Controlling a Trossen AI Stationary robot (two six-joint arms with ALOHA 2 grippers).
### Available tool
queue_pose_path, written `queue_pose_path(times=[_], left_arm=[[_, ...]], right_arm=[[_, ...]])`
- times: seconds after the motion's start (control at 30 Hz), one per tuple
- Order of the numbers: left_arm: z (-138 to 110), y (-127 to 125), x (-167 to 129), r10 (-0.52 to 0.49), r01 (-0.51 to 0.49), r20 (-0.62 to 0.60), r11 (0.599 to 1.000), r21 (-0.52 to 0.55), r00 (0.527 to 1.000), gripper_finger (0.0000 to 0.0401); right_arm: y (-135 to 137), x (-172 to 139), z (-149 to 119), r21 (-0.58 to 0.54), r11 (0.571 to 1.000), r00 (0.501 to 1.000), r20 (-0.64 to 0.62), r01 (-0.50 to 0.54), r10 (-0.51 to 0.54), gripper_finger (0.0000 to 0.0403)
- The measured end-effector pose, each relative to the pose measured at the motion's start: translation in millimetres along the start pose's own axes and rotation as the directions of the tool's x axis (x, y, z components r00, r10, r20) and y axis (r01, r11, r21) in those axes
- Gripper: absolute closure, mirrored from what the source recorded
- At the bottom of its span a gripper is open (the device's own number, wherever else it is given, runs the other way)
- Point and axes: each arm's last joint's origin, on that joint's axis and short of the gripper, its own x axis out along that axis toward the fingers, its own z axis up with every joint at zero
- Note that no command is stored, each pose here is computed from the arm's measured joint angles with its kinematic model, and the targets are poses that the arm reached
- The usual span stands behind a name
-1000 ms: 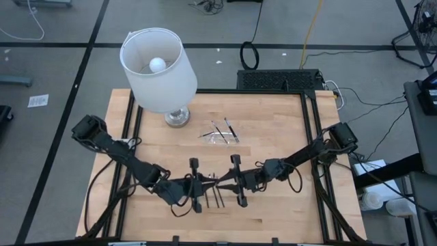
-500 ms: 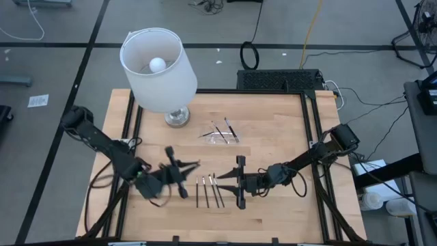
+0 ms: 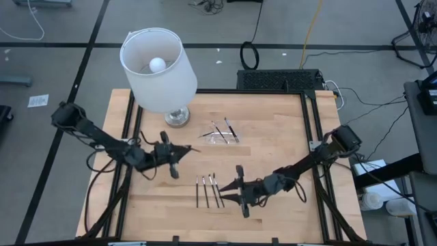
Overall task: Put items in baskets/containers
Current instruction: Put the black eyeshadow brush into the transparent organizer
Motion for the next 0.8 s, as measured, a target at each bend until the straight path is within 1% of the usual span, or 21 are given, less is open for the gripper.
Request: queue_pose_path(times=[0.07, 0.17, 0.27, 0.37, 0.43, 0.53, 0.67, 0.8], left_arm=[[-5, 8, 2, 0.032, -0.031, 0.026, 0.999, -0.034, 0.999, 0.0387], [-13, 19, 6, 0.082, -0.081, 0.034, 0.996, -0.043, 0.996, 0.0387], [-18, 26, 13, 0.128, -0.127, 0.038, 0.991, -0.046, 0.991, 0.0387], [-22, 31, 21, 0.172, -0.168, 0.063, 0.984, -0.063, 0.983, 0.0387], [-26, 35, 28, 0.196, -0.191, 0.076, 0.979, -0.078, 0.978, 0.0387], [-36, 42, 37, 0.242, -0.233, 0.074, 0.966, -0.113, 0.967, 0.0387], [-51, 53, 48, 0.297, -0.285, 0.059, 0.947, -0.147, 0.953, 0.0387], [-63, 60, 56, 0.302, -0.294, 0.037, 0.944, -0.150, 0.953, 0.0387]], right_arm=[[4, -2, -2, 0.020, 0.999, 0.998, -0.051, -0.030, 0.031, 0.0325], [8, -6, -6, 0.079, 0.995, 0.986, -0.149, -0.066, 0.078, 0.0338], [13, -11, -15, 0.137, 0.987, 0.957, -0.264, -0.088, 0.122, 0.0355], [19, -15, -22, 0.147, 0.983, 0.927, -0.343, -0.109, 0.154, 0.0380], [20, -17, -24, 0.130, 0.983, 0.915, -0.367, -0.126, 0.166, 0.0396], [21, -18, -27, 0.111, 0.984, 0.906, -0.387, -0.138, 0.171, 0.0398], [18, -22, -32, 0.116, 0.986, 0.922, -0.356, -0.120, 0.154, 0.0402], [13, -30, -43, 0.143, 0.986, 0.939, -0.317, -0.089, 0.131, 0.0400]])
